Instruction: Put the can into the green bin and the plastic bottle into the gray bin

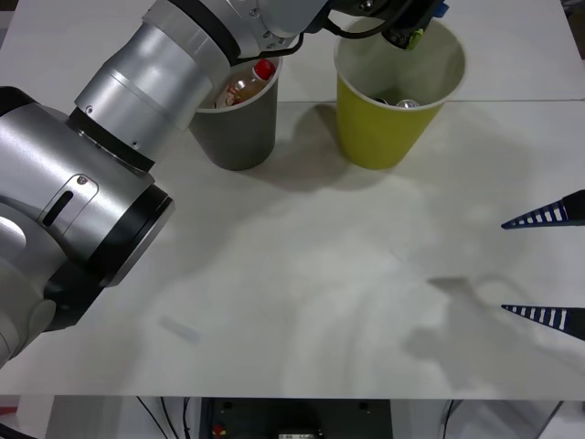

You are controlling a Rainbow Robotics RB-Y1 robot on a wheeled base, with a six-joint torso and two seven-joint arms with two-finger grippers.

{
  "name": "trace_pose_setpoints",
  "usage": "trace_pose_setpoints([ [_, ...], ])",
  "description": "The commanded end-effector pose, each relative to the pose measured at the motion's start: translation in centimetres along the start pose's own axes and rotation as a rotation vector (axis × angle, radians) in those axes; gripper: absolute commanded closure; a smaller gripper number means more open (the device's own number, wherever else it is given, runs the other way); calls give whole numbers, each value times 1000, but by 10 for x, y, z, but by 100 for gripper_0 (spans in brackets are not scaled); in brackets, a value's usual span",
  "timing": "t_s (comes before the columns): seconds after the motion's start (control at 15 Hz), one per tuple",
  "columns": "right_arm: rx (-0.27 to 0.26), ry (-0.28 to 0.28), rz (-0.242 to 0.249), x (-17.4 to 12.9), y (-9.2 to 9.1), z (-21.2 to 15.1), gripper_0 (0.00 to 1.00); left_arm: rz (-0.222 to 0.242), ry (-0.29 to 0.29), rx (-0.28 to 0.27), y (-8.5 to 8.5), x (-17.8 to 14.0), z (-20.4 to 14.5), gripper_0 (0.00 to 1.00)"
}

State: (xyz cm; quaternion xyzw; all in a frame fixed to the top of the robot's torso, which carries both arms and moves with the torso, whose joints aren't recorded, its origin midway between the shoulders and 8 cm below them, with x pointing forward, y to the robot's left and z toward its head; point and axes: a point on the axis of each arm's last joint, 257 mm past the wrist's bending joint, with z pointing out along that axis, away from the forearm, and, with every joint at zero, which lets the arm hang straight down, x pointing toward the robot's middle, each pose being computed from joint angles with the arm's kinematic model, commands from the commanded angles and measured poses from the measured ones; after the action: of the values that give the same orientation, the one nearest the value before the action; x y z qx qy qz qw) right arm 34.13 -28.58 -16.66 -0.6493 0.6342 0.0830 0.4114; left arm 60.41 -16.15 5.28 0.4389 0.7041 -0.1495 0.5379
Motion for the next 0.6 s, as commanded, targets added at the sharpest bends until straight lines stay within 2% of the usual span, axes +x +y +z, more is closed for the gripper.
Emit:
trace_pose_setpoints([
  [0.07, 0, 0, 0, 0, 0, 0, 0, 8, 3, -6, 2, 1, 0, 0],
  [0.27, 0, 0, 0, 0, 0, 0, 0, 37, 50, -9, 8, 13, -5, 0],
  [0.47, 0, 0, 0, 0, 0, 0, 0, 29, 53, 5, 23, 10, -27, 0],
  [0.53, 0, 0, 0, 0, 0, 0, 0, 40, 67, 10, 26, 11, -37, 0],
  [0.6, 0, 0, 0, 0, 0, 0, 0, 72, 92, 11, 30, 16, -54, 0],
])
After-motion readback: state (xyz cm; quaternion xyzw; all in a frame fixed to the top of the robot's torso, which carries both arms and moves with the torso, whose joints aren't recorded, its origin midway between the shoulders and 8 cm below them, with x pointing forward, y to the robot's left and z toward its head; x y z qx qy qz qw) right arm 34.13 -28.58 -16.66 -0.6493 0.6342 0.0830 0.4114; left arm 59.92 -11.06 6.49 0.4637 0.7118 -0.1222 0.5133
